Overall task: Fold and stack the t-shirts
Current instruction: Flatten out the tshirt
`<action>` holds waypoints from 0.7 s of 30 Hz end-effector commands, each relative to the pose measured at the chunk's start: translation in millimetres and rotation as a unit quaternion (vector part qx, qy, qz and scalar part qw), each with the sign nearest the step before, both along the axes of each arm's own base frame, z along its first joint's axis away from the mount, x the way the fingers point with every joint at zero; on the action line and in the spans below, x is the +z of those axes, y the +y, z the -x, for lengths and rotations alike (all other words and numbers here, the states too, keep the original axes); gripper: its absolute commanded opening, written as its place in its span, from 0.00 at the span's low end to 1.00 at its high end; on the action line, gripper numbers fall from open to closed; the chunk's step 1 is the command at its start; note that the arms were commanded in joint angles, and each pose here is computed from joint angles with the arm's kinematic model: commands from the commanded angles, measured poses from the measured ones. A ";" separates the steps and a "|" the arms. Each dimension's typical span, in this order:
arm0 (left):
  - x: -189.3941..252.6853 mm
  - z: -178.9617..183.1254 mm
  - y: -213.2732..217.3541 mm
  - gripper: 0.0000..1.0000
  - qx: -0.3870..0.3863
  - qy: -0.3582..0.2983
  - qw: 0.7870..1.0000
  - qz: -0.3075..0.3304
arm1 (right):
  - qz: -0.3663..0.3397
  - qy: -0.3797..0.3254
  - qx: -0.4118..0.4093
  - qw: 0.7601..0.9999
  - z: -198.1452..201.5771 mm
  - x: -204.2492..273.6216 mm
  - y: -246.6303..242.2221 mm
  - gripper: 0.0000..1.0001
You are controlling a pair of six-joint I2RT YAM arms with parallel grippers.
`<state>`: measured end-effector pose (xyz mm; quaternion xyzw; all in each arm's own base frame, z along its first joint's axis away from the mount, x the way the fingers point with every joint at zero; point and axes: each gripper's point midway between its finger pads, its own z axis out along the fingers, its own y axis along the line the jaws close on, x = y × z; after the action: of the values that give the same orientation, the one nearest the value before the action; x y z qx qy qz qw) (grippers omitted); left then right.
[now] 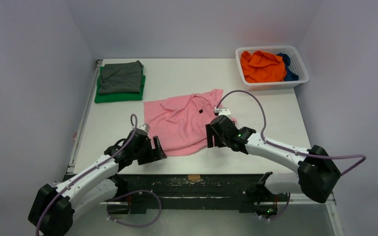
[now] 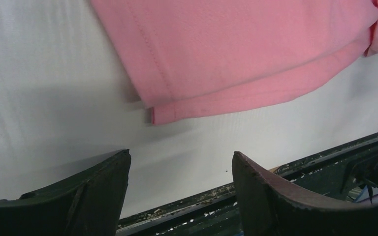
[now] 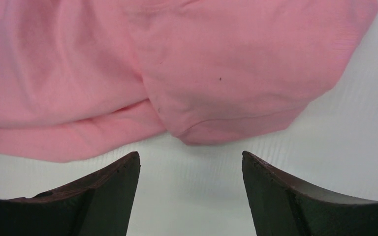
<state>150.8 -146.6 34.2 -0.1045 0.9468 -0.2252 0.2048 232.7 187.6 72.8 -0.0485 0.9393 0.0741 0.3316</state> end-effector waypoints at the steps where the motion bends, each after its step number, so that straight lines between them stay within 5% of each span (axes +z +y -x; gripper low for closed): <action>1: -4.5 -9.9 -17.9 0.70 -0.012 0.000 1.000 0.001 | -0.012 0.026 0.026 0.999 8.1 -16.7 17.8 0.70; 9: -16.5 -24.3 -18.4 0.45 -0.006 0.007 0.996 -0.084 | 0.022 0.048 0.018 0.998 8.1 -45.1 14.7 0.64; 21: -38.3 -44.4 5.2 0.43 0.075 0.050 0.970 -0.224 | 0.053 0.047 -0.014 0.997 1.9 -59.6 5.1 0.54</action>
<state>199.3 -175.9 21.3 -0.1159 0.9669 -0.0949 0.2066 228.6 194.4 19.6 -0.0657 0.9552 0.0324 0.2866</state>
